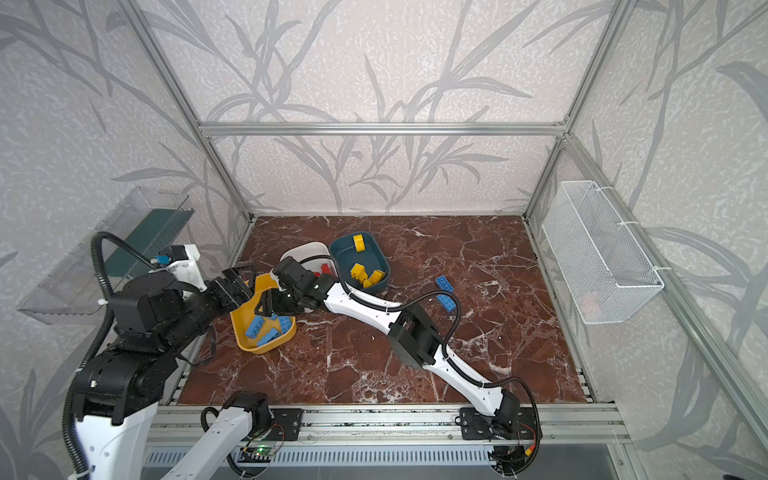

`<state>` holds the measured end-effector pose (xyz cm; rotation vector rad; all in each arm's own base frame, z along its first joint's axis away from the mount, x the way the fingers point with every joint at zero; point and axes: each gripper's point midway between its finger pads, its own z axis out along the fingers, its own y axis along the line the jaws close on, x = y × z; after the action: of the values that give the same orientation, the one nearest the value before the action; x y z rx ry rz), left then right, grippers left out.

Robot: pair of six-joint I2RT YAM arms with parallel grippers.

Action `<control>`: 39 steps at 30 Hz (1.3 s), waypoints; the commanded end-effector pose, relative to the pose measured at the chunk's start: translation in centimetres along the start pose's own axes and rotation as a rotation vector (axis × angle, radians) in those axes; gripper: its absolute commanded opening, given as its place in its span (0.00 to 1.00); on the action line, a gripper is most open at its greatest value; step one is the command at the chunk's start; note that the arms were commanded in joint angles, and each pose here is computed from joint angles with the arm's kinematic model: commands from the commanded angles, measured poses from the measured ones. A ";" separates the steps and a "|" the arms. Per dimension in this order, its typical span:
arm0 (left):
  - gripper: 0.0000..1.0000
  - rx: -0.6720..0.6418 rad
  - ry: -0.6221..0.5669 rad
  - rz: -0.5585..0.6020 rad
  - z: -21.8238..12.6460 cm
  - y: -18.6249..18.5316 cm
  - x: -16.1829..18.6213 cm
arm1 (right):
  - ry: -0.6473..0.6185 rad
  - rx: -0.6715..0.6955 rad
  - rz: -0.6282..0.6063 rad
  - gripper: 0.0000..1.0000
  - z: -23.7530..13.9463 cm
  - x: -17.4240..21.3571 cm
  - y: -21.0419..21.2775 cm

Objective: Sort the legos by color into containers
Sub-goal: 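Open the right gripper to drop the blue brick into the yellow tub, then reach the left gripper toward the last blue bricks while right withdraws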

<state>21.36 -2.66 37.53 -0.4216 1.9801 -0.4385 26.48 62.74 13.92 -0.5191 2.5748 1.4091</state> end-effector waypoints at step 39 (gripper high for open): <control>0.90 0.468 0.769 0.764 25.3 -23.1 35.0 | -0.953 0.266 0.457 0.80 -56.8 2.0 -25.2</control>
<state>31.96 -40.34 10.64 0.7512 2.5293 -0.5091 35.41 2.12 22.78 0.7076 2.1141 0.9187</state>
